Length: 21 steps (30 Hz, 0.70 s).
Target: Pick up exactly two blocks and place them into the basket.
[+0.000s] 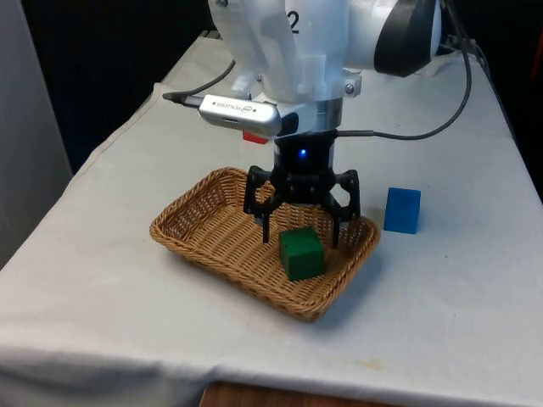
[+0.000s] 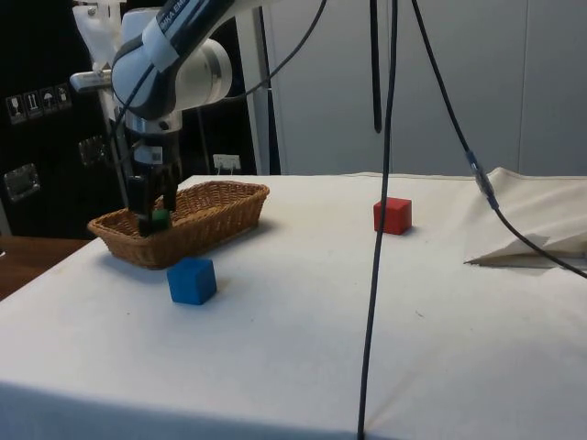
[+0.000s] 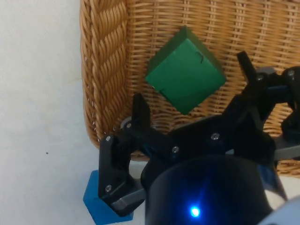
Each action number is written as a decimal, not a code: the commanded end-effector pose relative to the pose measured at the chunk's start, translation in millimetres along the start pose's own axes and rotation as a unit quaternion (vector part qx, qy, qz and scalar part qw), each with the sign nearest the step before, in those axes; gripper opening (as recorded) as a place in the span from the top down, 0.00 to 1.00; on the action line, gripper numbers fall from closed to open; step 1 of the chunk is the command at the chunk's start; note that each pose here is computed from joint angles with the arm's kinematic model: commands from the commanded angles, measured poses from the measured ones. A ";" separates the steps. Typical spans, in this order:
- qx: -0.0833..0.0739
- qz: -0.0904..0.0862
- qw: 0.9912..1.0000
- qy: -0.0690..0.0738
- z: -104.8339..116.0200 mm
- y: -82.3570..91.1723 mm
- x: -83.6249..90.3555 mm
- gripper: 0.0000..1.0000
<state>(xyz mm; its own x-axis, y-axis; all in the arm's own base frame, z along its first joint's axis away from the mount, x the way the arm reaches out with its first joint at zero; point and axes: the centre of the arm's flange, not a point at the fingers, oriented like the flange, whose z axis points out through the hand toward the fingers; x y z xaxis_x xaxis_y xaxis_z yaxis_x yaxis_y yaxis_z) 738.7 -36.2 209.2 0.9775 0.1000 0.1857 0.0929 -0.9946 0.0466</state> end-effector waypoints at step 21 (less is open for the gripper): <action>0.009 0.015 1.000 -0.001 -72.9 18.9 -23.1 0.00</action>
<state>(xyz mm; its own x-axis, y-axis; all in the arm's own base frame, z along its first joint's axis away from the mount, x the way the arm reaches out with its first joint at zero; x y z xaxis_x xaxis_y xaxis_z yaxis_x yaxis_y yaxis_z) 705.5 -55.3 274.3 0.9805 0.0692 0.1839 0.0668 -0.9976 0.0188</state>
